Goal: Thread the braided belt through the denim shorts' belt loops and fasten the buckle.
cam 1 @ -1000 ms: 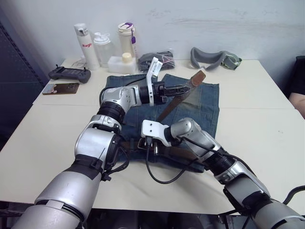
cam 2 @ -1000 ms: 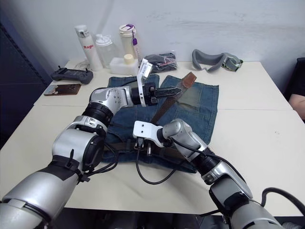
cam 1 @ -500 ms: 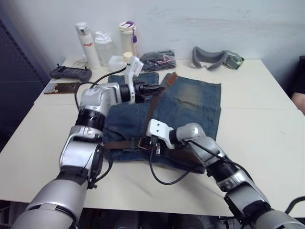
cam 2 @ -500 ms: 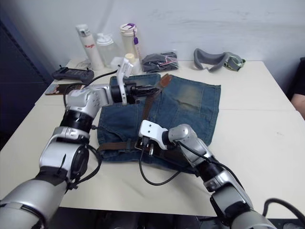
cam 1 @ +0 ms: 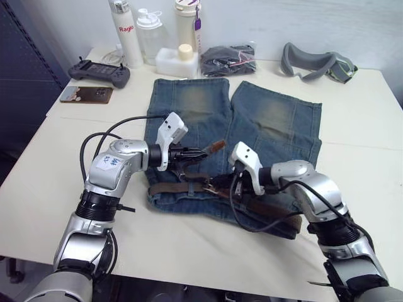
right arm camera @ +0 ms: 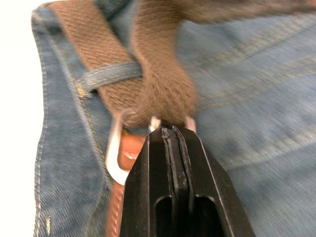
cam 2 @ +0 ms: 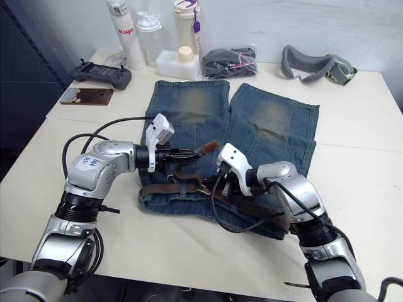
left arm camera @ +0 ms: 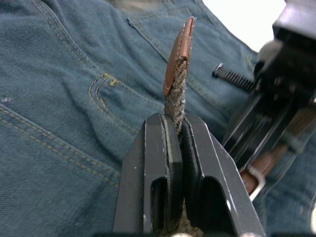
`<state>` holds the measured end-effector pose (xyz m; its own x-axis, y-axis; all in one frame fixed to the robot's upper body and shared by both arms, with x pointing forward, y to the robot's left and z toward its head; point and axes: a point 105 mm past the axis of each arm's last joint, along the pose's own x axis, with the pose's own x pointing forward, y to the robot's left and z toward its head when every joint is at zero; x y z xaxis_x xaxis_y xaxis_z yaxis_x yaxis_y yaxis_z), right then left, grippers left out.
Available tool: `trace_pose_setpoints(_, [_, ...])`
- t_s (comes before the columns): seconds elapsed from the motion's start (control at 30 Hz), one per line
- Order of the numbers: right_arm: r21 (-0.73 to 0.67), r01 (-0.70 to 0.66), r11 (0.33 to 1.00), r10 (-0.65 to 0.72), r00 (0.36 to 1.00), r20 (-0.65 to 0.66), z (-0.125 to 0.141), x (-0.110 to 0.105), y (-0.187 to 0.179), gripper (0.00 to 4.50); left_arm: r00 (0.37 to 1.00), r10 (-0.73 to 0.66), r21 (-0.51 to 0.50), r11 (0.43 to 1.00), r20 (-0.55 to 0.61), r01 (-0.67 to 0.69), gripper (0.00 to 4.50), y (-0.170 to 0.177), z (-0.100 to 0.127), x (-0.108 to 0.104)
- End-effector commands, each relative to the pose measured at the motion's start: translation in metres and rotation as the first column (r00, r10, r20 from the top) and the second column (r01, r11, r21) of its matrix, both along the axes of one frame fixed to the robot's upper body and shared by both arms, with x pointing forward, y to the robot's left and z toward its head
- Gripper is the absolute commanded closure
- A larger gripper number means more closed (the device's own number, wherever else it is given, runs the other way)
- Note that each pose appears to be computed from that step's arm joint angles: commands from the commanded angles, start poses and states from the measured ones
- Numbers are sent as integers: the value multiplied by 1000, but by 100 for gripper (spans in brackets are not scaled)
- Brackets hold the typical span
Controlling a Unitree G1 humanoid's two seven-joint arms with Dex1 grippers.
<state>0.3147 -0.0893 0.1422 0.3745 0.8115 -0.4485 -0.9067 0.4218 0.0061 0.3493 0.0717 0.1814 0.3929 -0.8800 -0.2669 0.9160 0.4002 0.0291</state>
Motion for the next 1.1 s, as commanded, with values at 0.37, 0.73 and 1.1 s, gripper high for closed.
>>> trace_pose_setpoints(0.37, [-163,71,984,41,803,595,85,7,-23,177,914,-266,282,942,307,179,450,-2,9,-4])
trace_pose_setpoints(0.73, [-217,-17,976,147,789,597,74,1,-4,177,882,-329,303,925,337,229,450,-11,14,1])
trace_pose_setpoints(1.1, [-214,-36,976,157,800,579,68,0,2,352,874,-342,297,923,344,244,450,-16,19,-1])
